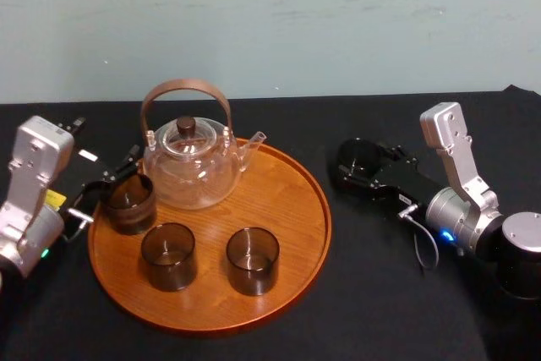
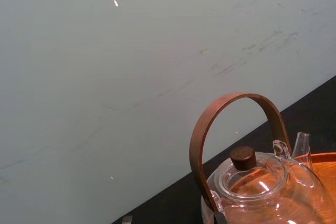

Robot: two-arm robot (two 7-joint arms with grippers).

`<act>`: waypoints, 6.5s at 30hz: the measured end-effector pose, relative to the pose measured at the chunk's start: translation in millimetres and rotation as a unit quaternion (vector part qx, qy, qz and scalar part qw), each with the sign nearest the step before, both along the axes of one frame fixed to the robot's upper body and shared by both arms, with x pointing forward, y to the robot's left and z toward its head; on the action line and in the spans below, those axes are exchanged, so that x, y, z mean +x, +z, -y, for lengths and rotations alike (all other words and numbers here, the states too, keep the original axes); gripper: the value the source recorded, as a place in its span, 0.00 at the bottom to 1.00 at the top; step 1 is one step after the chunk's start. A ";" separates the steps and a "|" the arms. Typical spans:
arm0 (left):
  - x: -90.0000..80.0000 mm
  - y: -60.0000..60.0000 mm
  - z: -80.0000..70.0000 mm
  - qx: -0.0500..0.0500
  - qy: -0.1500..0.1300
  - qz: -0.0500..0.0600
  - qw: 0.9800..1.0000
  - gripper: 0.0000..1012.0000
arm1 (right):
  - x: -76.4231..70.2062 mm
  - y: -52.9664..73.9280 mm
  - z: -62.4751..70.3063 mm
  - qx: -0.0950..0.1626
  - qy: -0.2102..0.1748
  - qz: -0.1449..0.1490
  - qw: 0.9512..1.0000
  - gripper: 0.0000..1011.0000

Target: Pick up the glass from the table and place it on the tray.

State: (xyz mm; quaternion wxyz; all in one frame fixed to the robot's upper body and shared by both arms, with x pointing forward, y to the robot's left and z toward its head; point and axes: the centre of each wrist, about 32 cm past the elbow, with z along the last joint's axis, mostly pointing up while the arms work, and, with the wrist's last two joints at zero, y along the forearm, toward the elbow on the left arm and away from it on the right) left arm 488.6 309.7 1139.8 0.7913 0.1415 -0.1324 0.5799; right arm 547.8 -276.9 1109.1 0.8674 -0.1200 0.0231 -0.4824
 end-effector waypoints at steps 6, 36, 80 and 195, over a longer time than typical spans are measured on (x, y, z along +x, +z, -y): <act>0.0 0.0 0.0 0.000 0.000 0.000 1.000 0.99 | -0.2 0.0 0.2 0.000 0.000 0.000 1.000 0.89; 0.0 0.0 0.0 0.000 0.000 0.000 1.000 0.99 | -0.2 0.2 0.1 0.000 0.000 0.000 1.000 0.89; 0.0 0.0 0.0 0.000 0.000 0.000 1.000 0.99 | -22.9 15.2 -46.8 0.034 0.117 0.039 0.992 0.89; 0.0 0.0 0.0 0.000 0.000 0.000 1.000 0.99 | -72.4 18.5 44.2 0.040 -0.030 0.113 0.992 0.99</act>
